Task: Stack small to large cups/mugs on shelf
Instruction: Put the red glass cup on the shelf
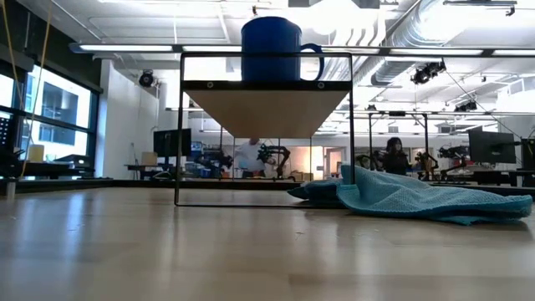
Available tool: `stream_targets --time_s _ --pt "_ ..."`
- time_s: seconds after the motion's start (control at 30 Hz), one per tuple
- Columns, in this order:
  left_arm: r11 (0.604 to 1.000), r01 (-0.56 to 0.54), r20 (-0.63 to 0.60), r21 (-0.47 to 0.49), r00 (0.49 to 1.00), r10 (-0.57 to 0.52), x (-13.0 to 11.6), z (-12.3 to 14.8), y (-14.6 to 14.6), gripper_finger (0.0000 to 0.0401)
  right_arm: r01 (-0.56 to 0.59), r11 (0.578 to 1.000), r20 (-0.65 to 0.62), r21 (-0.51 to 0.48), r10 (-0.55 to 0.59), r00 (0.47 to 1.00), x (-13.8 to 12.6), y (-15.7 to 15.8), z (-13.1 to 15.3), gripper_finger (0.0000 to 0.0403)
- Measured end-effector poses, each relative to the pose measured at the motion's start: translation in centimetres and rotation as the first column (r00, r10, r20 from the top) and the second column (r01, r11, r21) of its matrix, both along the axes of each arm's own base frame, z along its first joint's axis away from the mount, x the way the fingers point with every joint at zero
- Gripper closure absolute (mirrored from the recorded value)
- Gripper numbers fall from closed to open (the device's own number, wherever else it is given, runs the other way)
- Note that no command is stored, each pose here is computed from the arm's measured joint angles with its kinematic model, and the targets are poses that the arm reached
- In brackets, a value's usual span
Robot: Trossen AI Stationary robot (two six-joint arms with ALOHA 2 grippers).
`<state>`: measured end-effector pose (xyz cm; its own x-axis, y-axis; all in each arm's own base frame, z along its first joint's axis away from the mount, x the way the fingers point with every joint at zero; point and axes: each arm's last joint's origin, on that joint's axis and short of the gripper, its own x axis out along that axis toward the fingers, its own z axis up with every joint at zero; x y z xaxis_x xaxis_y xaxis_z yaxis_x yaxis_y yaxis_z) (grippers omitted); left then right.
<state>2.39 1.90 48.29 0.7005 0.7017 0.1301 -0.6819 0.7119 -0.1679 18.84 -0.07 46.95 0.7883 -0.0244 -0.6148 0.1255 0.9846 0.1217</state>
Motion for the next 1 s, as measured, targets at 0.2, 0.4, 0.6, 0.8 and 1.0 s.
stream_targets --time_s 0.2,0.4,0.6,0.8,1.0 --pt "0.997 0.026 -0.010 0.071 1.000 -0.026 -1.5 1.4 0.5 0.0401 -0.015 1.000 0.041 -0.019 0.016 0.999 1.2 0.0 0.1 0.0284" --pt "0.982 0.096 -0.019 0.164 0.995 -0.094 -2.8 2.7 0.8 0.0401 -0.025 0.999 0.133 -0.041 0.031 0.991 1.6 0.0 0.9 0.0284" --pt "0.964 0.116 -0.034 0.237 0.993 -0.111 -4.4 3.8 1.3 0.0401 -0.022 0.999 0.156 -0.037 0.027 0.987 1.7 0.0 1.1 0.0284" --pt "0.952 0.142 -0.009 0.271 0.989 -0.145 -6.1 4.8 1.8 0.0401 -0.013 1.000 0.192 -0.021 0.016 0.981 1.9 0.0 1.4 0.0284" --pt "0.934 0.242 -0.049 0.262 0.970 -0.238 -6.3 4.7 2.6 0.0401 -0.012 1.000 0.223 -0.022 0.016 0.975 2.0 0.0 1.7 0.0284"
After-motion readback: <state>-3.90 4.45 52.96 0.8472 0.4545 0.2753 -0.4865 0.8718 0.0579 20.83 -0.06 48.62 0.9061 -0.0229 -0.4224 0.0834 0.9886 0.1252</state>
